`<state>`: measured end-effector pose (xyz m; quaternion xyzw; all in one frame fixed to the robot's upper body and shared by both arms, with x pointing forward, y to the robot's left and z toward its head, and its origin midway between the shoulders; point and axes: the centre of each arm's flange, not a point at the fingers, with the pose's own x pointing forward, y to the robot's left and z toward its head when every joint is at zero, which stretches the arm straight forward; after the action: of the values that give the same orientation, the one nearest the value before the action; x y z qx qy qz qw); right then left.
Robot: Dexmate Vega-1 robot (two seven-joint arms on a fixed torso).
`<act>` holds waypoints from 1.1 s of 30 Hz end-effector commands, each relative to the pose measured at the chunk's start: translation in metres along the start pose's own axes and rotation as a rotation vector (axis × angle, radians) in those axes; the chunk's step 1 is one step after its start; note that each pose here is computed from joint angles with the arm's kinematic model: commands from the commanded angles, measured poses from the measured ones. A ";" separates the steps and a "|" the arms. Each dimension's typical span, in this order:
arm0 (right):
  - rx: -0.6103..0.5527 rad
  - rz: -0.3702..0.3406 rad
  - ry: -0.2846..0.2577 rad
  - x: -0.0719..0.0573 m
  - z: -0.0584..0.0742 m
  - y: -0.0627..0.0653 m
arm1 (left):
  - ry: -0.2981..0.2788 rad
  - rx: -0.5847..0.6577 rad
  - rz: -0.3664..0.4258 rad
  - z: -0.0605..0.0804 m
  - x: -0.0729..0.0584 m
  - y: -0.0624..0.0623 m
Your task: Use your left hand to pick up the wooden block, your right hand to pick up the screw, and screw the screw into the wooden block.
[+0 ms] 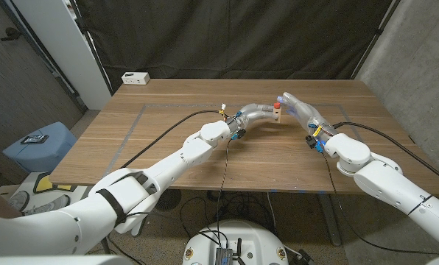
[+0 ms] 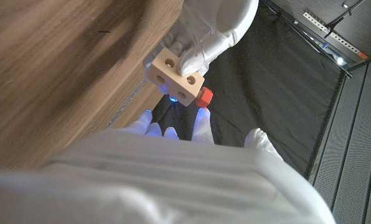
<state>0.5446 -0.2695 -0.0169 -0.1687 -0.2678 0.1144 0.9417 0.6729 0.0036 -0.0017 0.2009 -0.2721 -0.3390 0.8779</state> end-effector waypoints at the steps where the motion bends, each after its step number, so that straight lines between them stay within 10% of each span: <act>1: 0.003 -0.002 0.014 0.000 -0.003 -0.001 | -0.004 0.002 0.000 0.001 -0.001 0.000; 33: 0.018 0.001 0.038 -0.002 -0.012 0.001 | 0.006 -0.006 0.004 -0.002 -0.001 0.002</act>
<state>0.5497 -0.2712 -0.0245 -0.1622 -0.2522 0.1161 0.9469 0.6729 0.0064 -0.0035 0.1988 -0.2707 -0.3369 0.8796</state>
